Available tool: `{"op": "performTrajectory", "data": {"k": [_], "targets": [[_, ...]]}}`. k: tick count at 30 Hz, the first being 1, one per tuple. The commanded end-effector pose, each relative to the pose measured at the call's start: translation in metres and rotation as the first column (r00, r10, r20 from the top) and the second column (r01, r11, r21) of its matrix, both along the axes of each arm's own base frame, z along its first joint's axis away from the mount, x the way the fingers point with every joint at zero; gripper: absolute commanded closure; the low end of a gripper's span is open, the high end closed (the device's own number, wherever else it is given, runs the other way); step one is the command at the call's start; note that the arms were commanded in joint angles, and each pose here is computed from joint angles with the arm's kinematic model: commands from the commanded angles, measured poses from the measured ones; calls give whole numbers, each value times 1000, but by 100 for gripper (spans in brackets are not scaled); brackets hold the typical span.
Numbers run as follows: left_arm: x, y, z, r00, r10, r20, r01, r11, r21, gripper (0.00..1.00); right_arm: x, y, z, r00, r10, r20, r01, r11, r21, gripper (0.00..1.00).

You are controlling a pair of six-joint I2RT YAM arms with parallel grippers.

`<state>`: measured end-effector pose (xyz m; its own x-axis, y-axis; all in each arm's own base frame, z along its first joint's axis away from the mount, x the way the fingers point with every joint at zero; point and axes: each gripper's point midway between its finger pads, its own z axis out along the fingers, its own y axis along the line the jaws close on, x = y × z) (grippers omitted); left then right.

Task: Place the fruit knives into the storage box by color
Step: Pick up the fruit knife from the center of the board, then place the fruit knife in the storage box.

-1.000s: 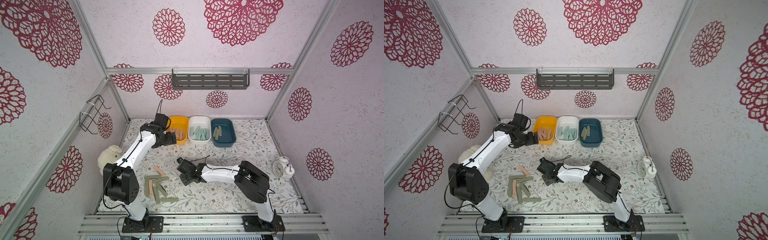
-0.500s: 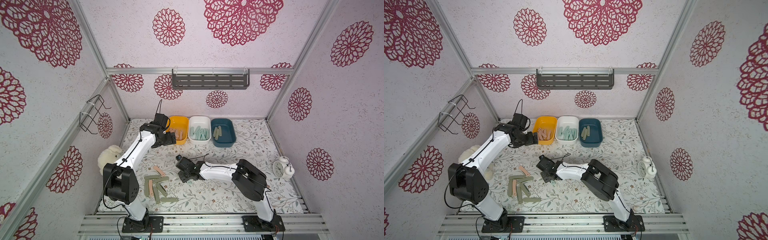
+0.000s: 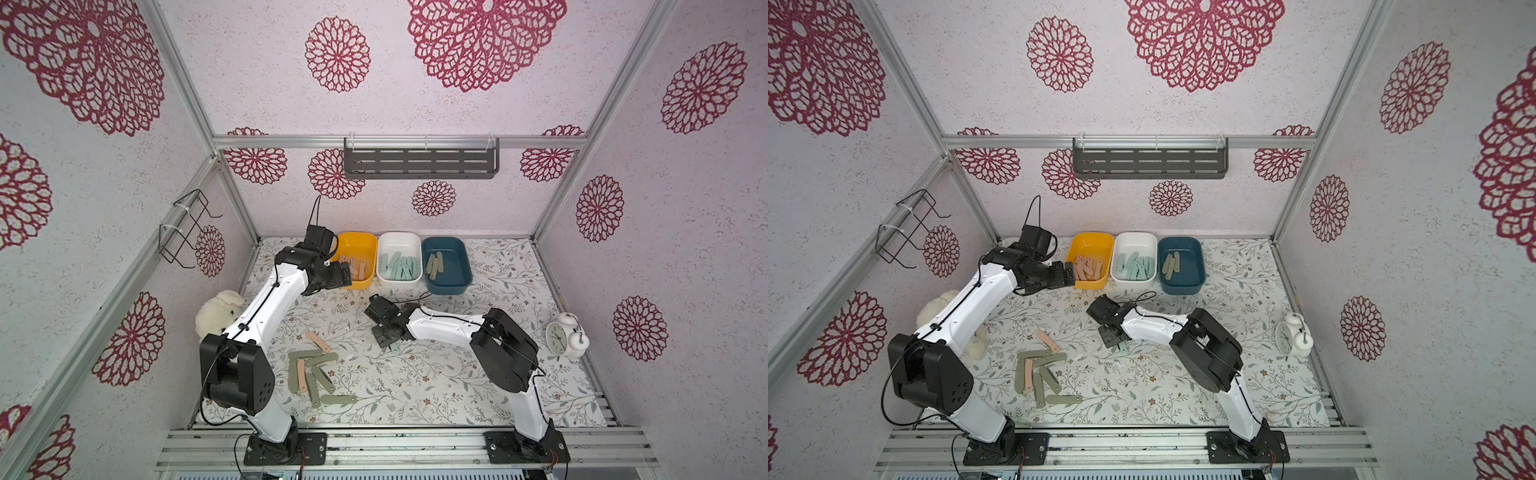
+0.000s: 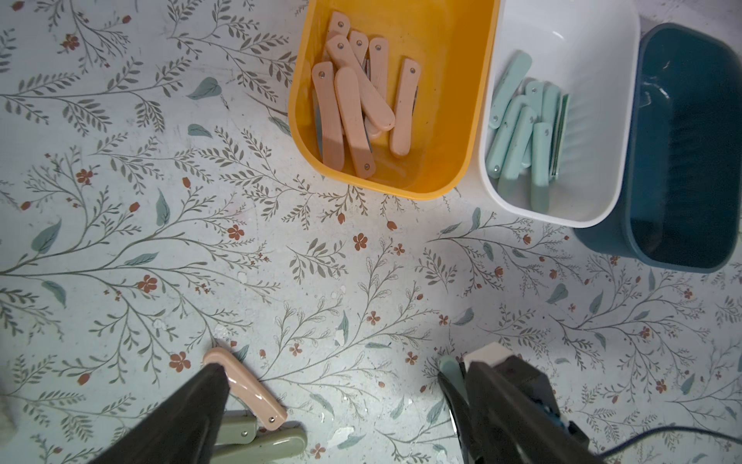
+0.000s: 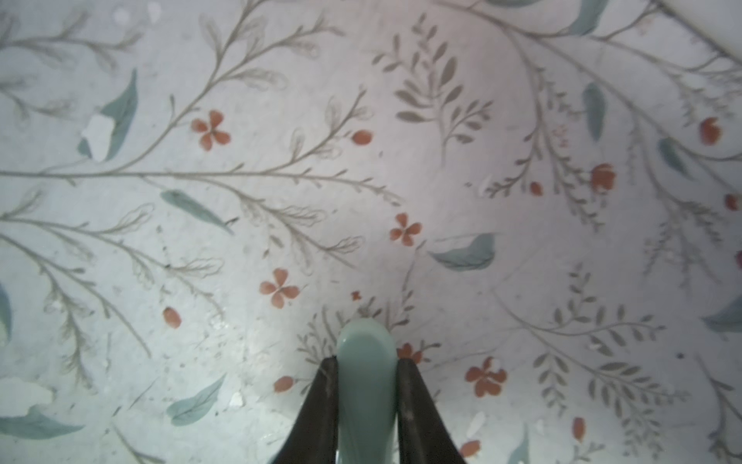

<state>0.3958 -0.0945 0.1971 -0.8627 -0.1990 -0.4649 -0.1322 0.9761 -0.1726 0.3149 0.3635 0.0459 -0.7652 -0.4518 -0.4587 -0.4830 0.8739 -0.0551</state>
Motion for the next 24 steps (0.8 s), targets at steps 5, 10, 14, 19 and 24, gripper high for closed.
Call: {"op": "performTrajectory", "data": {"k": [5, 10, 14, 19, 24], "targets": [[1, 2, 5, 999, 16, 29, -15, 999, -28, 3, 59, -7, 83, 984, -50, 169, 38, 996, 75, 85], [5, 3, 4, 1000, 20, 22, -19, 1000, -18, 3, 97, -13, 103, 970, -87, 229, 66, 993, 100, 85], [8, 4, 0, 1000, 21, 8, -20, 1000, -13, 3, 127, -20, 117, 955, -120, 271, 89, 988, 123, 85], [10, 4, -12, 999, 35, -38, -37, 998, -47, 3, 171, -30, 121, 935, -159, 315, 122, 983, 134, 85], [9, 8, -19, 996, 57, -64, -60, 997, -45, 3, 216, -41, 99, 923, -201, 327, 164, 977, 136, 85]]}}
